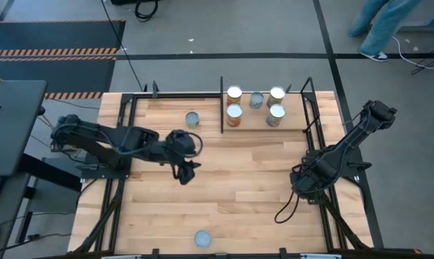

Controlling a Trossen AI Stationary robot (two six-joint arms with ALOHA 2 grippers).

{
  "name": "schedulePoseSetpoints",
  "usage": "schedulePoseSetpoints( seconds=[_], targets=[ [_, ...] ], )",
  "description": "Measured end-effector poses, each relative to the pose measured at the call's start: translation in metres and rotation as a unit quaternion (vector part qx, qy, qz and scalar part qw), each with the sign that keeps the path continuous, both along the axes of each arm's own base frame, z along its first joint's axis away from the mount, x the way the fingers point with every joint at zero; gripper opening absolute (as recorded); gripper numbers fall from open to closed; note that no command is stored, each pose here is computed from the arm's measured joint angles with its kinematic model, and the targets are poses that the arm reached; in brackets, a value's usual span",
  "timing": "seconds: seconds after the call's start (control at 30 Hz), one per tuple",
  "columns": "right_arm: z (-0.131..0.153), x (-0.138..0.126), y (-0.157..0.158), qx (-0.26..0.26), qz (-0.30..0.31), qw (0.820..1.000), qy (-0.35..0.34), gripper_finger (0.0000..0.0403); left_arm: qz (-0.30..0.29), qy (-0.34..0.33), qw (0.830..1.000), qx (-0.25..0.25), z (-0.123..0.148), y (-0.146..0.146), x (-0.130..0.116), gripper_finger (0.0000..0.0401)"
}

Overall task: Pick and place cans onto a shelf
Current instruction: Put the small blue can on the shelf aligned with the other small white can

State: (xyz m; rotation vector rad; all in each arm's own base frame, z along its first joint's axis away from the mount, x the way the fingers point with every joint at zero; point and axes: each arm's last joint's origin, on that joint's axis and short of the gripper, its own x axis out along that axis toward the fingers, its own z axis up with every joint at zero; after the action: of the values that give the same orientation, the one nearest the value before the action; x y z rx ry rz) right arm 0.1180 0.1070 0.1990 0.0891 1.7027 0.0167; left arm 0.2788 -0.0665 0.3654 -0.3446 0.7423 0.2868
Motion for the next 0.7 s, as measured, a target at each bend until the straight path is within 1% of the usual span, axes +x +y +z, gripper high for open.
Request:
schedulePoseSetpoints(
  seconds=[0.1, 0.17, 0.27, 0.53, 0.63, 0.7],
  targets=[
    [-0.002, 0.001, 0.002, 0.003, 0.0, 1.0, 0.008, 0.0387, 0.0, 0.0, 1.0, 0.002, -0.007, -0.004, 0.011, 0.0247],
    [-0.005, 0.003, 0.003, -0.001, 0.0, 1.0, 0.015, 0.0396, 0.001, -0.004, 1.0, 0.013, -0.011, -0.003, 0.018, 0.0247],
    [-0.014, 0.006, 0.004, -0.004, -0.001, 0.999, 0.04, 0.0398, -0.001, -0.006, 1.0, 0.024, -0.014, -0.001, 0.024, 0.0247],
    [-0.033, 0.013, 0.004, 0.002, 0.001, 0.995, 0.098, 0.0399, 0.003, 0.0, 0.997, 0.079, -0.015, 0.006, 0.027, 0.0247],
    [-0.045, 0.012, 0.001, -0.01, 0.007, 0.992, 0.124, 0.0392, 0.004, 0.0, 0.994, 0.105, -0.015, 0.007, 0.027, 0.0247],
    [-0.051, 0.013, 0.001, -0.012, 0.009, 0.991, 0.132, 0.0382, 0.005, 0.0, 0.994, 0.111, -0.014, 0.007, 0.027, 0.0247]
  ],
)
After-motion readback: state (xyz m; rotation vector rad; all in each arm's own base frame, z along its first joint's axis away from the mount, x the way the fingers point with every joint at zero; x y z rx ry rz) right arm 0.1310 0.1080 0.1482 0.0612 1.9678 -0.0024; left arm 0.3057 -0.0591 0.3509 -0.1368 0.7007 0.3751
